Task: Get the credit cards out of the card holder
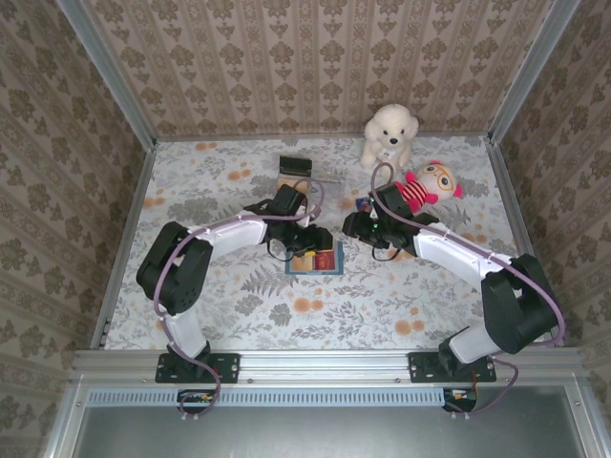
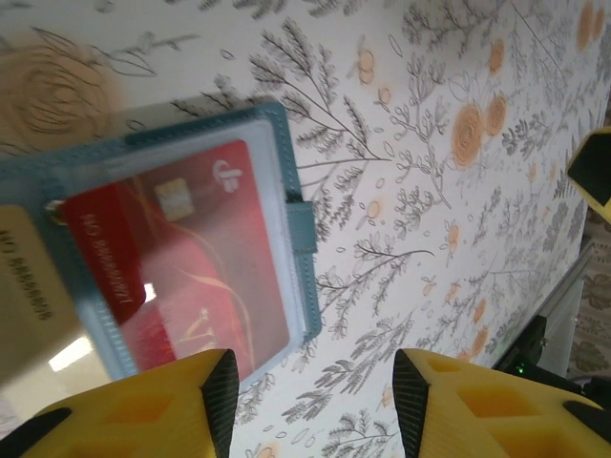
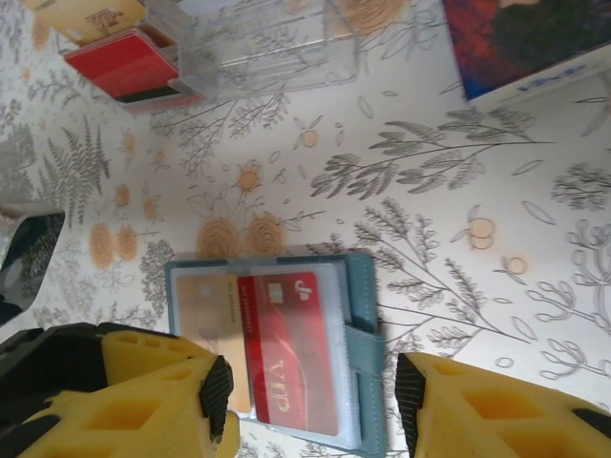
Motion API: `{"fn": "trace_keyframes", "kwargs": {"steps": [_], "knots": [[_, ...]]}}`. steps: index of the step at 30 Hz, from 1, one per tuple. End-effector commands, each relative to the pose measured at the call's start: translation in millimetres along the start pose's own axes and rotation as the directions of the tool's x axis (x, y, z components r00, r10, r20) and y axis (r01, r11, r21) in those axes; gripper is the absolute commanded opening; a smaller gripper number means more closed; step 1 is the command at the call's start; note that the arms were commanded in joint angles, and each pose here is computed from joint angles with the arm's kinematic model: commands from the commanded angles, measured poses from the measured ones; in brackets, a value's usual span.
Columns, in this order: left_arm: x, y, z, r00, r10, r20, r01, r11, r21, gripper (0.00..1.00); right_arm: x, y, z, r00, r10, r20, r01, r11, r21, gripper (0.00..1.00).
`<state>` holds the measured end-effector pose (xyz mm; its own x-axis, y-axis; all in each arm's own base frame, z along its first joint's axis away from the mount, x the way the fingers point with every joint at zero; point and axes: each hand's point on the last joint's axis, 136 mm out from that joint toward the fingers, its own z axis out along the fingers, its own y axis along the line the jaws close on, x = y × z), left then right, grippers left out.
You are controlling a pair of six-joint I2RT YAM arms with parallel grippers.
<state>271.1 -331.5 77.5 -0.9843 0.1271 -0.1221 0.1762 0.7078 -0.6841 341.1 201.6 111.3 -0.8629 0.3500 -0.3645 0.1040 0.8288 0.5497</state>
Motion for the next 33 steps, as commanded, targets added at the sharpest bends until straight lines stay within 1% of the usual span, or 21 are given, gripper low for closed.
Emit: {"fn": "trace_keyframes", "kwargs": {"steps": [1, 3, 5, 9, 11, 13, 18, 22, 28, 33], "knots": [[-10, 19, -20, 0.994, -0.076, 0.08, 0.079, 0.996, -0.042, 0.44, 14, 17, 15, 0.997, -0.033, -0.065, 0.029, 0.997, -0.065, 0.49], [-9, 34, -23, 0.989, -0.12, 0.091, 0.126, 0.99, -0.059, 0.41, 23, 23, 24, 0.993, -0.045, -0.105, 0.038, 0.997, -0.065, 0.46], [-7, 40, -22, 0.986, -0.138, 0.091, 0.144, 0.988, -0.061, 0.39, 31, 25, 34, 0.989, -0.041, -0.144, 0.034, 0.998, -0.047, 0.41], [-7, 42, -19, 0.985, -0.149, 0.085, 0.155, 0.986, -0.061, 0.35, 48, 24, 54, 0.978, -0.021, -0.209, 0.016, 1.0, -0.025, 0.3], [-7, 43, -17, 0.984, -0.158, 0.083, 0.163, 0.985, -0.058, 0.33, 53, 21, 61, 0.973, -0.014, -0.232, 0.012, 1.0, -0.012, 0.27], [-8, 43, -14, 0.983, -0.166, 0.082, 0.17, 0.984, -0.053, 0.31, 55, 18, 64, 0.97, -0.018, -0.242, 0.019, 1.0, 0.003, 0.26], [-7, 42, -5, 0.983, -0.171, 0.064, 0.174, 0.984, -0.04, 0.28, 59, 12, 72, 0.962, -0.02, -0.273, 0.027, 0.999, 0.022, 0.24], [-8, 39, 0, 0.984, -0.17, 0.049, 0.171, 0.985, -0.026, 0.27, 62, 5, 76, 0.96, -0.01, -0.28, 0.025, 0.999, 0.048, 0.24], [-6, 36, 8, 0.986, -0.168, 0.016, 0.168, 0.986, 0.001, 0.27, 63, -3, 79, 0.957, 0.021, -0.288, -0.006, 0.998, 0.056, 0.24], [-8, 37, 12, 0.984, -0.176, 0.025, 0.177, 0.984, -0.003, 0.27, 69, -5, 83, 0.95, 0.042, -0.308, -0.027, 0.998, 0.052, 0.24]]}}
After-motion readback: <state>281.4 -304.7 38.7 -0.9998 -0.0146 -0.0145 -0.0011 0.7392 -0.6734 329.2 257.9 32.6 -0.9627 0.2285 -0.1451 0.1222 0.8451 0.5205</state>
